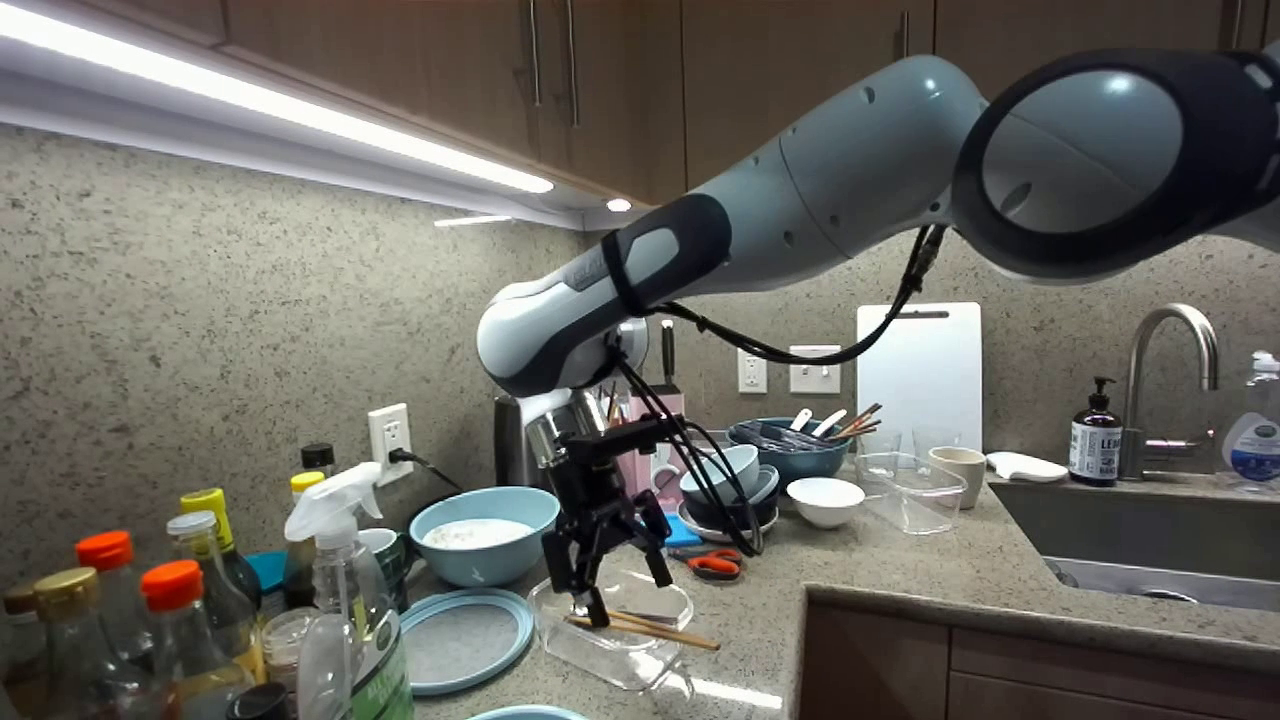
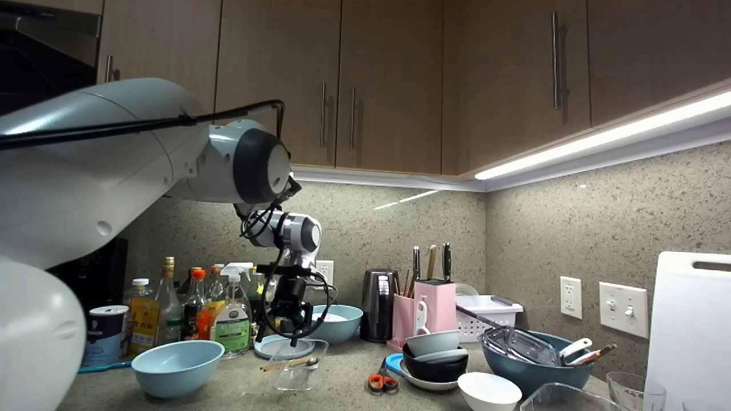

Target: Put the chopsticks in the lunchbox

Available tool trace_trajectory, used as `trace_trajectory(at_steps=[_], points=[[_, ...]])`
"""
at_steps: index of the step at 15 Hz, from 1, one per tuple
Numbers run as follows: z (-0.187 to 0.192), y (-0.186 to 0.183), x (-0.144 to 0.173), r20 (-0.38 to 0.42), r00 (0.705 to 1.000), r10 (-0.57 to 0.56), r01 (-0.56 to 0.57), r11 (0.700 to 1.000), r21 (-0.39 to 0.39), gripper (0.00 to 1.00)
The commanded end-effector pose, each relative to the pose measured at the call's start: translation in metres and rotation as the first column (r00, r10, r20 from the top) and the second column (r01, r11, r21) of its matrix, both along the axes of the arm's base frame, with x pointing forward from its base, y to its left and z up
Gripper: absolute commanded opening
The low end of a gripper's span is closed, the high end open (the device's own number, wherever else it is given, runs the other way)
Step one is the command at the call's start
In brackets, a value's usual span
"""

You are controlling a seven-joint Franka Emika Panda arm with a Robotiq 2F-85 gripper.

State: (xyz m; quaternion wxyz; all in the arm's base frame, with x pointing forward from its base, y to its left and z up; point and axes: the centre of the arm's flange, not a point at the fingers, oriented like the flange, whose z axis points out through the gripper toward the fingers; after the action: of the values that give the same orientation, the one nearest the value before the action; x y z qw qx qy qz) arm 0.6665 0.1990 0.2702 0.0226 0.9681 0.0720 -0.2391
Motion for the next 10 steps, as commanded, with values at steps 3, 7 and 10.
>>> trace_trajectory(at_steps=[3,7,10], points=[[0.046,0.022,-0.05,0.211,0.968,-0.137,0.132,0.991,0.038,1.0],[0.071,0.033,-0.07,0.367,0.894,-0.256,0.242,0.967,0.084,1.0],[0.067,0.043,-0.029,0.327,0.923,-0.201,0.187,0.979,0.074,1.0]])
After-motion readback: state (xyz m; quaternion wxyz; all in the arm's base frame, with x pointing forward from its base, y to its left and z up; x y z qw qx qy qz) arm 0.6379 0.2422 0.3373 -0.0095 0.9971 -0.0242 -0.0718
